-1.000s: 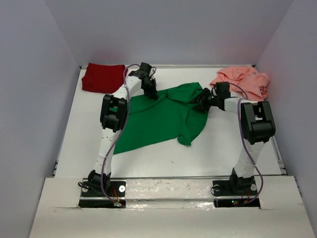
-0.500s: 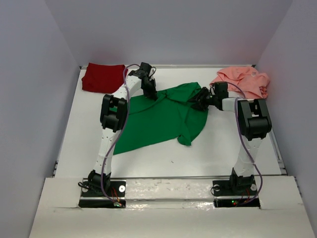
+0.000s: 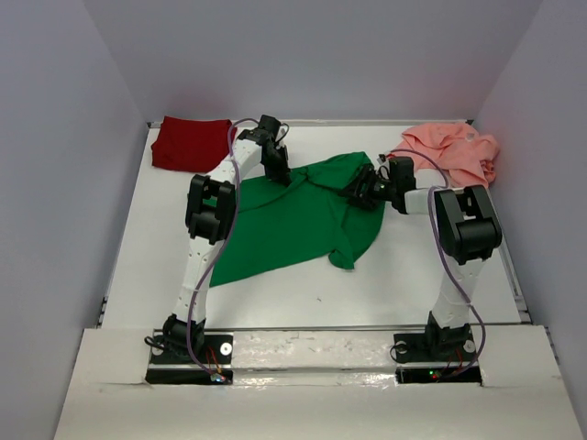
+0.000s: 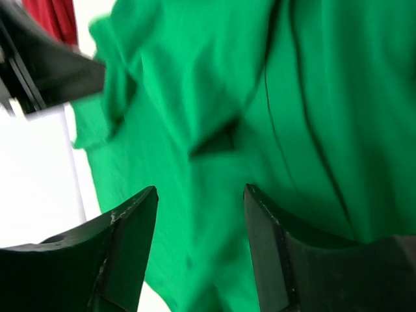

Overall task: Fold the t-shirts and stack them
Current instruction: Fold the tshirt

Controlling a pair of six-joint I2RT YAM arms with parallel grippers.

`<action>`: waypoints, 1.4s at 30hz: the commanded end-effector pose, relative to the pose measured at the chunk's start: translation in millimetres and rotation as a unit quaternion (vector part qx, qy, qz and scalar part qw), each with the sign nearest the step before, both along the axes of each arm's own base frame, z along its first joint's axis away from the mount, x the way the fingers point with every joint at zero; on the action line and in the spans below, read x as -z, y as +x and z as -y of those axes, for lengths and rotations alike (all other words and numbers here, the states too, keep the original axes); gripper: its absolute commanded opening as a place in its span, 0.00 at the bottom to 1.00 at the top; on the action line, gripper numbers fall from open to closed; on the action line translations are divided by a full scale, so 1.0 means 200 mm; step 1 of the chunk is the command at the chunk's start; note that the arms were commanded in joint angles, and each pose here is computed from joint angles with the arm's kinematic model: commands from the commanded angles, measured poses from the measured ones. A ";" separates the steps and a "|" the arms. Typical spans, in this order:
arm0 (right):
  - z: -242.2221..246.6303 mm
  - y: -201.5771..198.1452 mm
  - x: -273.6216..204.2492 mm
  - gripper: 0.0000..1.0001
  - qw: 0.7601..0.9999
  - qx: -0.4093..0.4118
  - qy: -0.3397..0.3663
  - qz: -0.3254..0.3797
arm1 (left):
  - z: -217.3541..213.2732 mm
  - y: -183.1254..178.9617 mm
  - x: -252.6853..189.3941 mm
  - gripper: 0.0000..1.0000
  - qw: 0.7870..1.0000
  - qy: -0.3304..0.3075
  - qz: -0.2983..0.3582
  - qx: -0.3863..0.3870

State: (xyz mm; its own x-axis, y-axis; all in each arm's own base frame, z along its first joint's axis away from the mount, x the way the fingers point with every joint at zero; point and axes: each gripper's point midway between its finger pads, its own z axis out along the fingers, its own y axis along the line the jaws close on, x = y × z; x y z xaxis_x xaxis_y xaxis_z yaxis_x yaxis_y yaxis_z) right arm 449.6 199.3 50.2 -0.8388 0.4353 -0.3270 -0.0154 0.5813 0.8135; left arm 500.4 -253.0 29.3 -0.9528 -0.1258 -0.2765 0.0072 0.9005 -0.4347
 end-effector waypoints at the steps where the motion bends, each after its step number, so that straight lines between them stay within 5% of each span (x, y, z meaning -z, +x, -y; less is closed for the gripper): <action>1: 0.01 0.01 -0.15 0.62 0.992 -0.026 -0.025 0.120 | -0.11 -0.09 0.19 0.00 0.997 0.047 -0.059 -0.006; 28: -0.12 0.18 -0.09 0.53 0.981 -0.082 -0.003 0.179 | -0.12 -0.09 0.20 0.00 0.997 0.054 -0.061 0.000; 30: -0.12 0.19 -0.09 0.51 0.980 -0.083 0.000 0.179 | -0.12 -0.09 0.20 0.00 0.997 0.055 -0.063 0.000; 32: -0.13 0.20 -0.07 0.40 0.981 -0.084 0.001 0.173 | -0.12 -0.09 0.21 0.00 0.996 0.055 -0.064 -0.001; 42: -0.16 0.22 -0.11 0.33 0.981 -0.092 0.002 0.170 | -0.13 -0.09 0.21 0.00 0.996 0.054 -0.064 -0.003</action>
